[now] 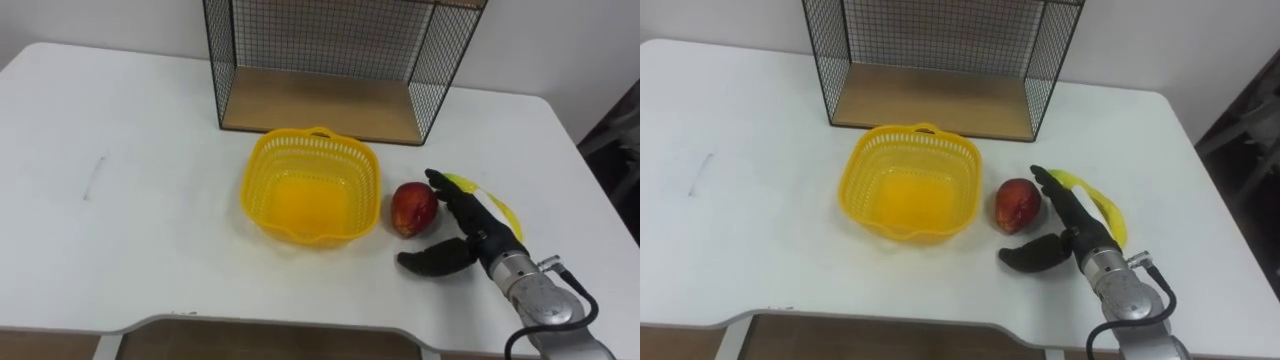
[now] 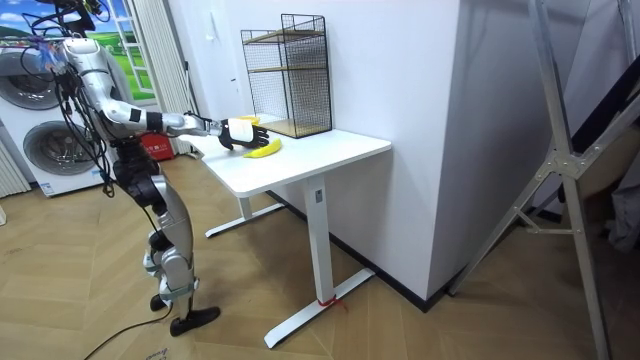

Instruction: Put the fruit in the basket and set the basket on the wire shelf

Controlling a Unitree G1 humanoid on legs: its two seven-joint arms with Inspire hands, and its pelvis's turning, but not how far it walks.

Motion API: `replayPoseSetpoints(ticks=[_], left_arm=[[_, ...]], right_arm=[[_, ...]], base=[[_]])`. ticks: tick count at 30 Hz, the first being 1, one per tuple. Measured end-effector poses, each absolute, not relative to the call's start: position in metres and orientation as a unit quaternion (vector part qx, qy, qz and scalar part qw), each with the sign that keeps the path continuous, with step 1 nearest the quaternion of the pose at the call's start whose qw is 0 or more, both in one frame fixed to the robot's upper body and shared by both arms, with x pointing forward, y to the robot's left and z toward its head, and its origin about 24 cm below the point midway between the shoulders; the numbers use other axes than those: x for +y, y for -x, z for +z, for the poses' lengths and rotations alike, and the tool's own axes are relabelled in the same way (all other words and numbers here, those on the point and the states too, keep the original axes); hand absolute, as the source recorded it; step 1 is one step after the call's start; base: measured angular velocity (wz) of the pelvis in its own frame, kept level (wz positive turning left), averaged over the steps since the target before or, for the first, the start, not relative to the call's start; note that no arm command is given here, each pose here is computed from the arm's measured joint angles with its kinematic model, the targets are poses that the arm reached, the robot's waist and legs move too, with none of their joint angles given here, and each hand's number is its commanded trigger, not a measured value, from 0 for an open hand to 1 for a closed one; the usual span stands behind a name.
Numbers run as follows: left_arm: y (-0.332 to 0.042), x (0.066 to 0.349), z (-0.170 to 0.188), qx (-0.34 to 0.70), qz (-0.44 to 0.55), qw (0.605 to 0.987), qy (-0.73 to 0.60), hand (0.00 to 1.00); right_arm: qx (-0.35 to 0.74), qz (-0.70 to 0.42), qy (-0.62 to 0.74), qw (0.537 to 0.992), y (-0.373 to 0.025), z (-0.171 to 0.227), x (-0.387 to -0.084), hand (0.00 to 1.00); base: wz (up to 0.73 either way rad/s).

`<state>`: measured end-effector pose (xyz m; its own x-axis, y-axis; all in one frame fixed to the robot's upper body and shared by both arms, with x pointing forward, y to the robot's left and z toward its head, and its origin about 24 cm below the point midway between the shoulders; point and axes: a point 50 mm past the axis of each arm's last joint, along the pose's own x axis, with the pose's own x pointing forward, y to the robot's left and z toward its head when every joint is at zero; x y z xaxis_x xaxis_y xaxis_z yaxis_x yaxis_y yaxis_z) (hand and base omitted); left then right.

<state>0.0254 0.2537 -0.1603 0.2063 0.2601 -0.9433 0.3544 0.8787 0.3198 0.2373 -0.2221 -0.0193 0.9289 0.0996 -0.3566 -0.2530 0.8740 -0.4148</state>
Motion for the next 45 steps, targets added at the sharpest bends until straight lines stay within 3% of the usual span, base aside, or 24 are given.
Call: replayPoseSetpoints(ticks=[45], left_arm=[[-0.0217,0.2531,-0.1609,0.637,-0.031,0.730,-0.243,0.00]], right_arm=[[0.184,0.079,0.203,0.958,-0.2466,-0.0255,-0.2221,0.00]], base=[[0.01]])
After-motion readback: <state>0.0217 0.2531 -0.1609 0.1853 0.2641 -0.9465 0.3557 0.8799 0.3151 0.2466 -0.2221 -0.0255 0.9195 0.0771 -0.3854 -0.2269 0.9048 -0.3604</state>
